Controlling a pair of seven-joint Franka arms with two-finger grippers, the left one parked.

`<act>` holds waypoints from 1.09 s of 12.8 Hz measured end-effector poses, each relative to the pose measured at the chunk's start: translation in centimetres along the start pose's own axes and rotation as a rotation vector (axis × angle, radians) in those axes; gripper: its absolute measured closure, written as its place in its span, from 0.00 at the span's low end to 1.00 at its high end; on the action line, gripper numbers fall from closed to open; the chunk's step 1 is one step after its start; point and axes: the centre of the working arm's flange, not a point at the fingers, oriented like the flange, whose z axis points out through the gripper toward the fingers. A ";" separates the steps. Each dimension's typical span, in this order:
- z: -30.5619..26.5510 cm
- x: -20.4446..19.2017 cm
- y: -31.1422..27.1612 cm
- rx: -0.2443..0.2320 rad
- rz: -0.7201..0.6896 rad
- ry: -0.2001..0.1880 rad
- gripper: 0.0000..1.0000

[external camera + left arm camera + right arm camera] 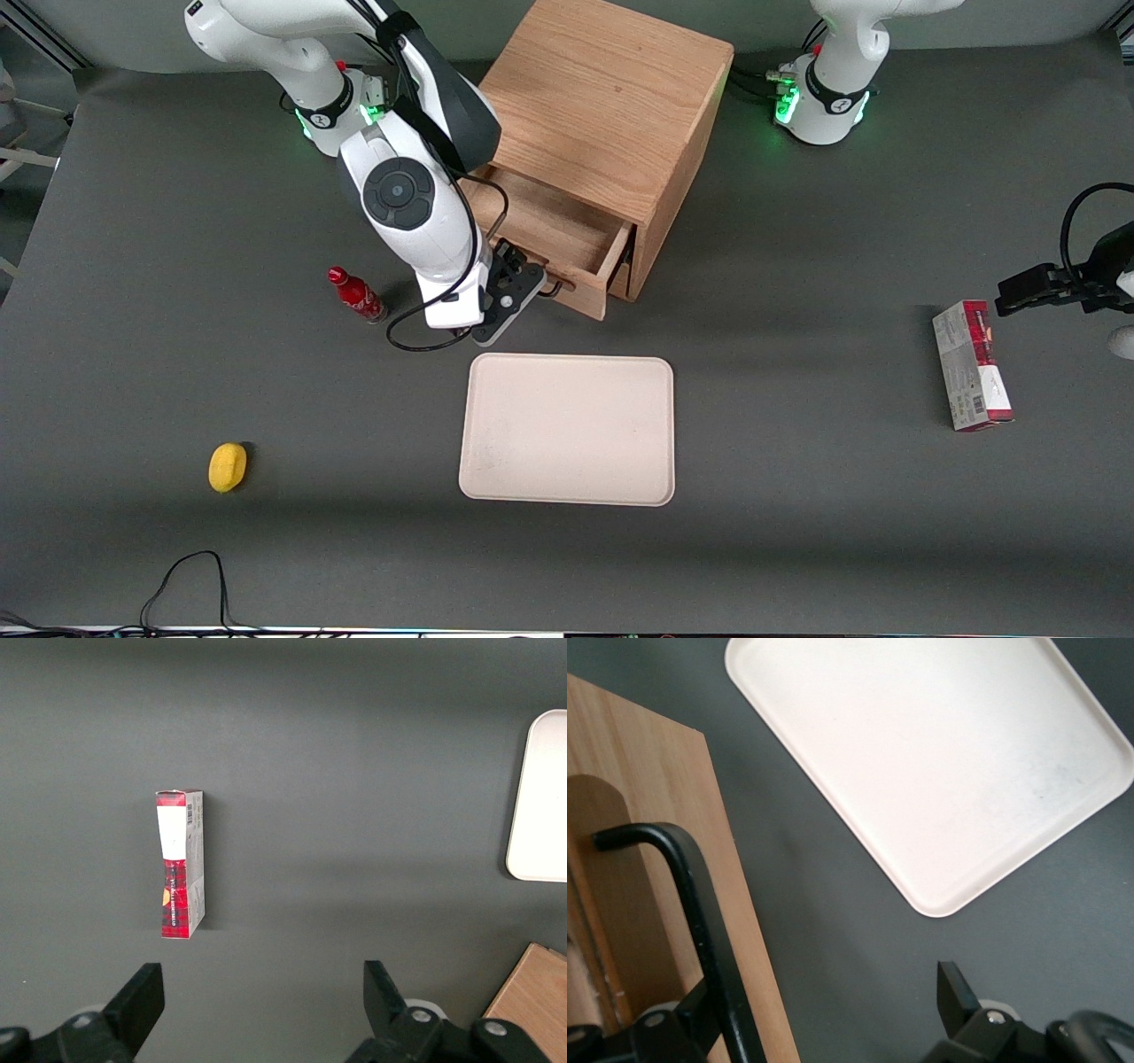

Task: Open upper drawer
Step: 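Pull the upper drawer outward by its handle with the right gripper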

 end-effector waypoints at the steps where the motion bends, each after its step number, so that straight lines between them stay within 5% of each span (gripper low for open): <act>1: -0.1 0.1 0.6 -0.011 0.004 -0.001 0.00; 14: -0.7 0.7 9.5 -0.032 -0.050 -0.021 0.00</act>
